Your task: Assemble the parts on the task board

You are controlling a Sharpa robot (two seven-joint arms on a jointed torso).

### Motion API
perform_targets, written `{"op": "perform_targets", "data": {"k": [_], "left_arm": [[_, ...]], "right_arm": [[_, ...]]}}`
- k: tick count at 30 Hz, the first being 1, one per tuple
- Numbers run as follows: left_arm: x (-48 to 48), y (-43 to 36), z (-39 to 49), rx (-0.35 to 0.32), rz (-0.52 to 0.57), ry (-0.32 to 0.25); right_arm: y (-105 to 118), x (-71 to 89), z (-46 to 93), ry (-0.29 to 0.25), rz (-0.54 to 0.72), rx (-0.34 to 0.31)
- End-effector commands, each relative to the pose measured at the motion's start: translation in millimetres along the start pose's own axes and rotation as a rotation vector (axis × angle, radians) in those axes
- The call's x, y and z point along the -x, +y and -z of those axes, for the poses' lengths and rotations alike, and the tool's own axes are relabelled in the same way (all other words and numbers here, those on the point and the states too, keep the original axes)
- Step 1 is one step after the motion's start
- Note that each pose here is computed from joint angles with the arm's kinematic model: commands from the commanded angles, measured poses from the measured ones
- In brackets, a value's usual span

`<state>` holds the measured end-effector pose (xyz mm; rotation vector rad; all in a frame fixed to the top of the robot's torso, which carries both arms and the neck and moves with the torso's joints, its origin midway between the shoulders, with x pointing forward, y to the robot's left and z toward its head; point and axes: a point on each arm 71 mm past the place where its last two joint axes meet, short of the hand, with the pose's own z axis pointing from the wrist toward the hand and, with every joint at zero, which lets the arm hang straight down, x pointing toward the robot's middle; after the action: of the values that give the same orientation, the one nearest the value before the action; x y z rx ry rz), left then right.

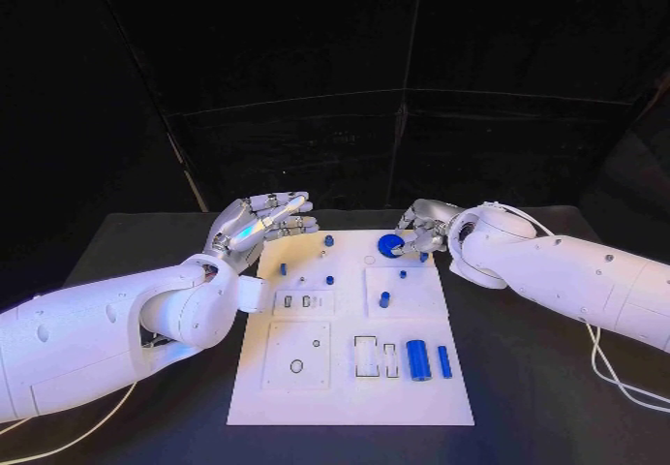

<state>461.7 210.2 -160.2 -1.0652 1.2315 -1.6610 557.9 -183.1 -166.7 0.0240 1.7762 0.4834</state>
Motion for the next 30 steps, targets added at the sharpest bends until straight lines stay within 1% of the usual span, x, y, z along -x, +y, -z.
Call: {"op": "perform_targets", "data": {"k": [1,11,24,30], "left_arm": [[-1.5,-1.2,-0.7,-0.01,0.004,0.018],[-1.5,-0.7,-1.3,-0.007,0.003,0.017],[-2.6,-0.2,-2.0,-0.006,0.004,0.019],[-2.5,-0.2,-2.0,-0.006,0.004,0.019]], "right_arm": [[3.4,3.8,-0.5,-0.041,0.015,0.022],[7.5,3.3,-2.6,-0.051,0.098,0.035],[10.6,-2.5,-7.4,0.003,0.13,0.015],[13.0,-4.7,-8.3,0.022,0.136,0.018]]}}
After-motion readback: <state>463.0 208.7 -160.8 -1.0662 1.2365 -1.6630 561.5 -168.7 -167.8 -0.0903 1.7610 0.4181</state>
